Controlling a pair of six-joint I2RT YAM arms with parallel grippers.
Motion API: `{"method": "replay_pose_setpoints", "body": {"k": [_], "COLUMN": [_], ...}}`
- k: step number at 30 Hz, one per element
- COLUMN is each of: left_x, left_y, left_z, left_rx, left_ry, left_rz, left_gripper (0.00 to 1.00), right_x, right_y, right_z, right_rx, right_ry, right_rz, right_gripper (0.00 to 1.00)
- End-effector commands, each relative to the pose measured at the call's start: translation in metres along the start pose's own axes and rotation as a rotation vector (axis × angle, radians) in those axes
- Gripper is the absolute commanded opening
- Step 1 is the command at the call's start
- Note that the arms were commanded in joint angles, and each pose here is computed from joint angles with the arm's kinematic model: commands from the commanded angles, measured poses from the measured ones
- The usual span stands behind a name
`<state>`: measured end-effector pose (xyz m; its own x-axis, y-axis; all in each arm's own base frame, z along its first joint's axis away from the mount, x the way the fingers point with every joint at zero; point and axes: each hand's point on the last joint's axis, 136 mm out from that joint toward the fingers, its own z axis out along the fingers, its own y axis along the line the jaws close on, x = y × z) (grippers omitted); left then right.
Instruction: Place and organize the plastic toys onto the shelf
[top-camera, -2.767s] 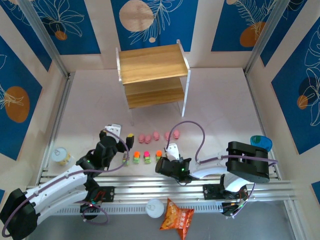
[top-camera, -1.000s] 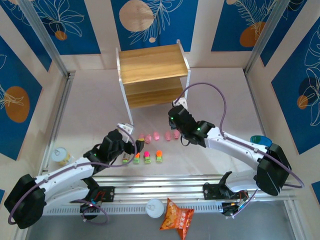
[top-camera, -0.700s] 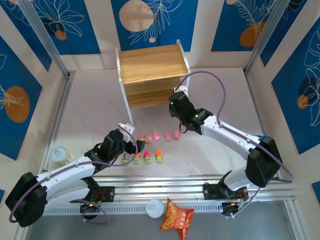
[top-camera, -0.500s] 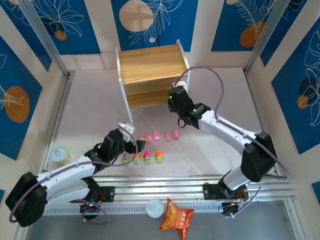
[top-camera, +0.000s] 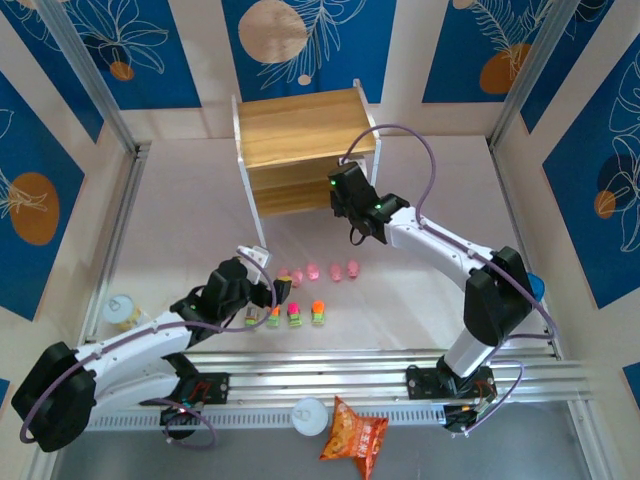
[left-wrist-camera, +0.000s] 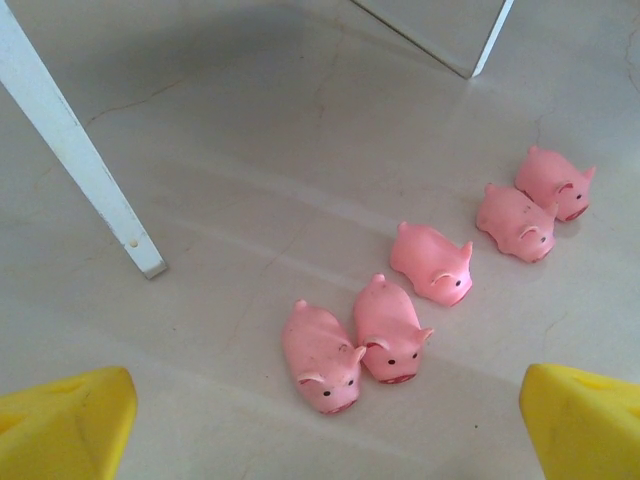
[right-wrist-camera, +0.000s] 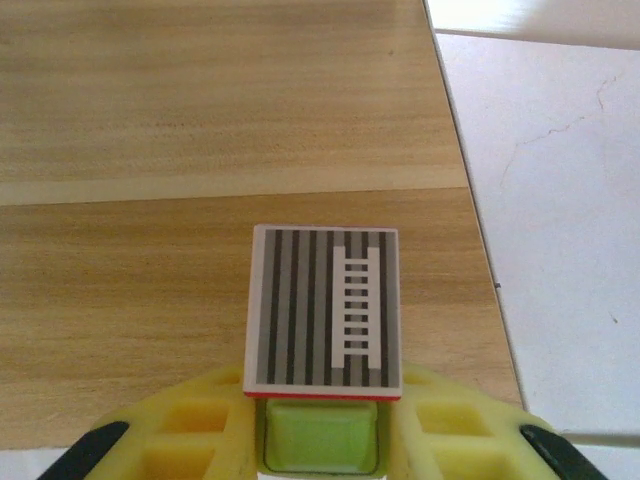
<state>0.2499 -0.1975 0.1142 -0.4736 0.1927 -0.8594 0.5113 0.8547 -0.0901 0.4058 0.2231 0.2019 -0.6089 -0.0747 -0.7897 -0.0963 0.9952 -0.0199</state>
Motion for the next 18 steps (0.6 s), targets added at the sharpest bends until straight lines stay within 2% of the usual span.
{"method": "replay_pose_setpoints", "body": {"k": [1,18], "left_x": [-0.017,-0.017], "left_y": [-0.008,-0.007], "left_z": [-0.001,0.001], "left_rx": [0.030,0.024], "left_ry": [-0.040,-0.035], "left_rz": [0.005,0.007], "left_gripper": [0.98,0.98], "right_x": [-0.011,-0.013], "right_y": [-0.001,-0.010], "right_z": [0.002,0.018], "right_rx": [0.013,0.073], "right_ry": [-0.017,-0.019], "right_rz": [-0.002,0.014], "right_gripper": [0.17,0.18]}}
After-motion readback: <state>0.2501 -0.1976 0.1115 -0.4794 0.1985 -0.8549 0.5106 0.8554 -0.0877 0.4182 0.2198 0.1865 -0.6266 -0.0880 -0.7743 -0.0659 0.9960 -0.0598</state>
